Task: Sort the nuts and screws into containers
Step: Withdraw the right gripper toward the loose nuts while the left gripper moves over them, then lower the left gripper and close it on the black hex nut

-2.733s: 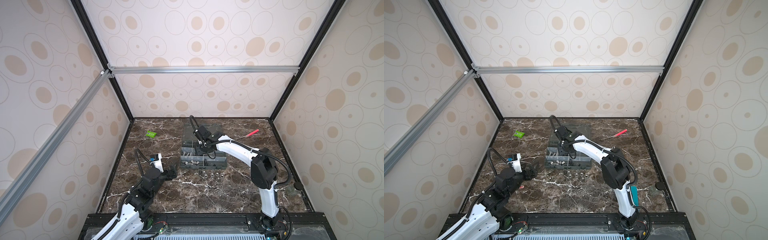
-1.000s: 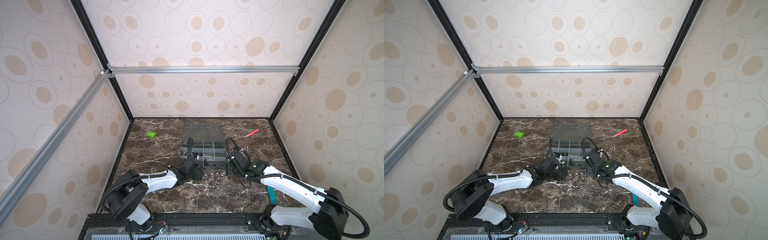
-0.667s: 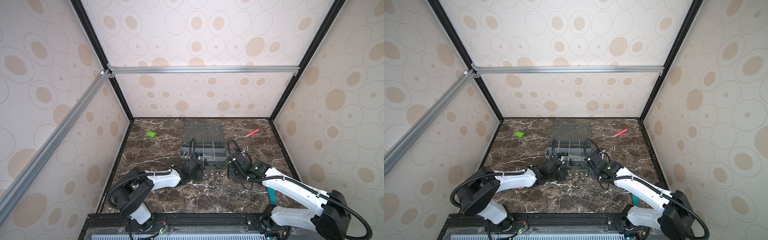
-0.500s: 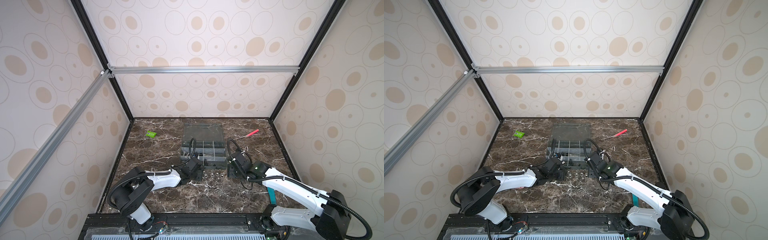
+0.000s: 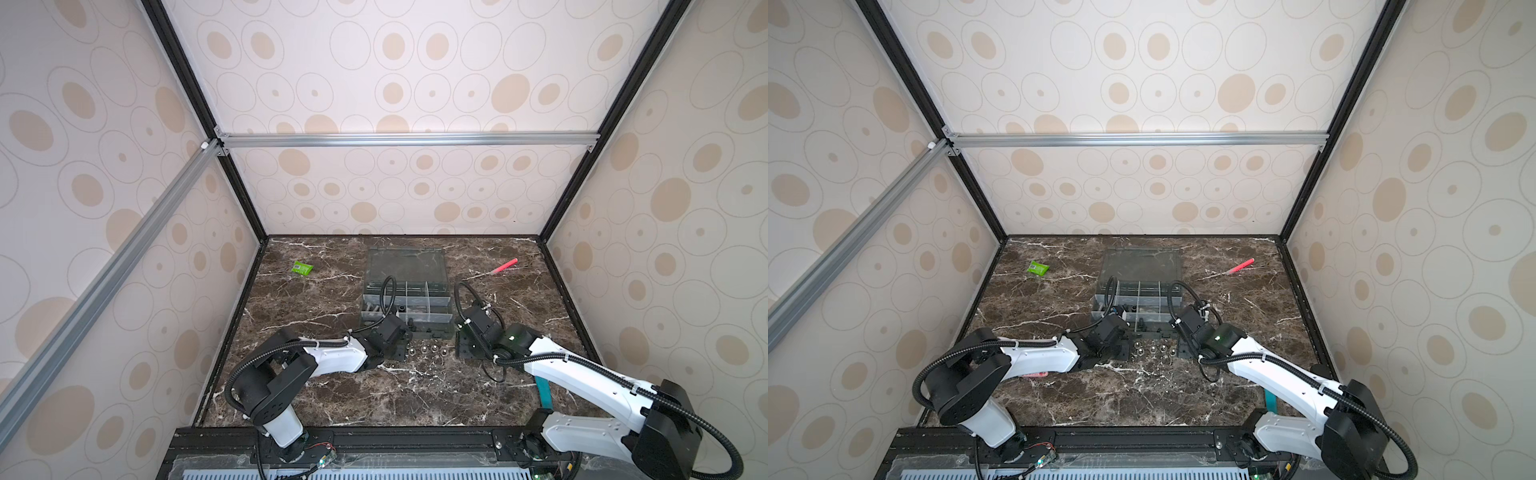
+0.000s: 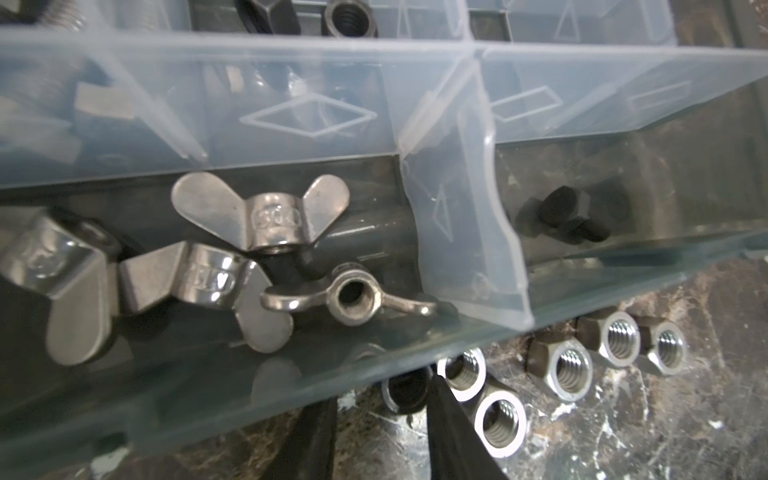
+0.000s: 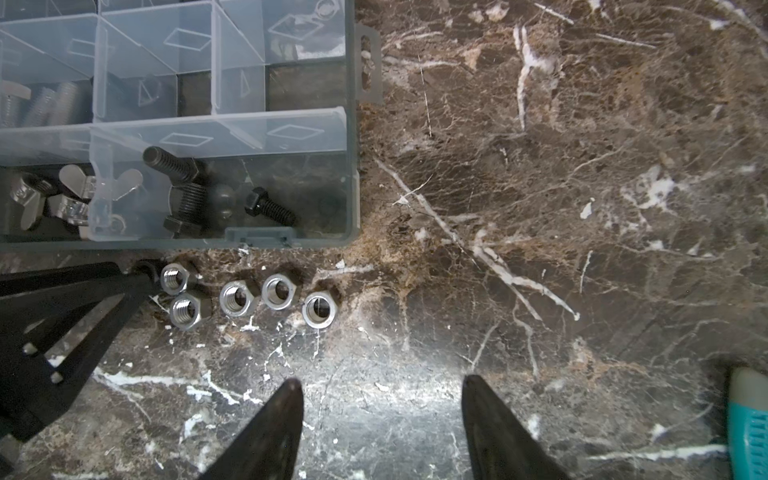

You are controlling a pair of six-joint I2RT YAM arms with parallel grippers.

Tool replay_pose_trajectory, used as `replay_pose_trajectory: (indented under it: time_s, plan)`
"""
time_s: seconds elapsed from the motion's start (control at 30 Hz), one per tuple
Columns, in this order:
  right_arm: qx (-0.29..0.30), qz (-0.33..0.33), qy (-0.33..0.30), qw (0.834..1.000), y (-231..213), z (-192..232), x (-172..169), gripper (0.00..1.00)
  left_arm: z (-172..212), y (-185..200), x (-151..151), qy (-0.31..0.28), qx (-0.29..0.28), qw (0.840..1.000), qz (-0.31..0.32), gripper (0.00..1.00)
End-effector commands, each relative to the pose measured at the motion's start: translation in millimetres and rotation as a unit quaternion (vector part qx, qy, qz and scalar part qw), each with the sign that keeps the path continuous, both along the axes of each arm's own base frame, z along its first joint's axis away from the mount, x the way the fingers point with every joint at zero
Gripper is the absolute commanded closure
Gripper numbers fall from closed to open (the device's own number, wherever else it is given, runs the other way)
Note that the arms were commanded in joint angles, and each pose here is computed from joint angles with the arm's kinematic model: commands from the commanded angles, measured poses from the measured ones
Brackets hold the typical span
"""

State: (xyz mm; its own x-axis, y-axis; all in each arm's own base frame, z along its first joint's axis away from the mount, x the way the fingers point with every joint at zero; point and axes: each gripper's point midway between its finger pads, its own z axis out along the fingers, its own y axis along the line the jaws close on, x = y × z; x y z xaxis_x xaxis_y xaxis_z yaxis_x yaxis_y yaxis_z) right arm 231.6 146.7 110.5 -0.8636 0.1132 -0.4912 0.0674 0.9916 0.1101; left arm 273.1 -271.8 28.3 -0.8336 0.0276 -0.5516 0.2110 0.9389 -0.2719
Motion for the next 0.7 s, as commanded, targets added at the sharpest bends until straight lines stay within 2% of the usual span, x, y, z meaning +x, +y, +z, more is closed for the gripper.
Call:
replay_pose_trajectory:
  time_s: [0.0,0.33,0.67]
  plan:
    - [-0.004,-0.016,0.001,1.000,-8,-1,-4,0.36,12,-2,4,-0.016,-0.009,1.000,0.012,0.64]
    - [-0.006,-0.016,0.007,1.000,-8,-4,-5,0.36,2,5,4,-0.012,0.016,1.000,0.023,0.71]
    - [-0.002,-0.020,0.010,1.000,-9,-8,-8,0.36,-4,8,-5,-0.003,0.034,0.999,0.005,0.78]
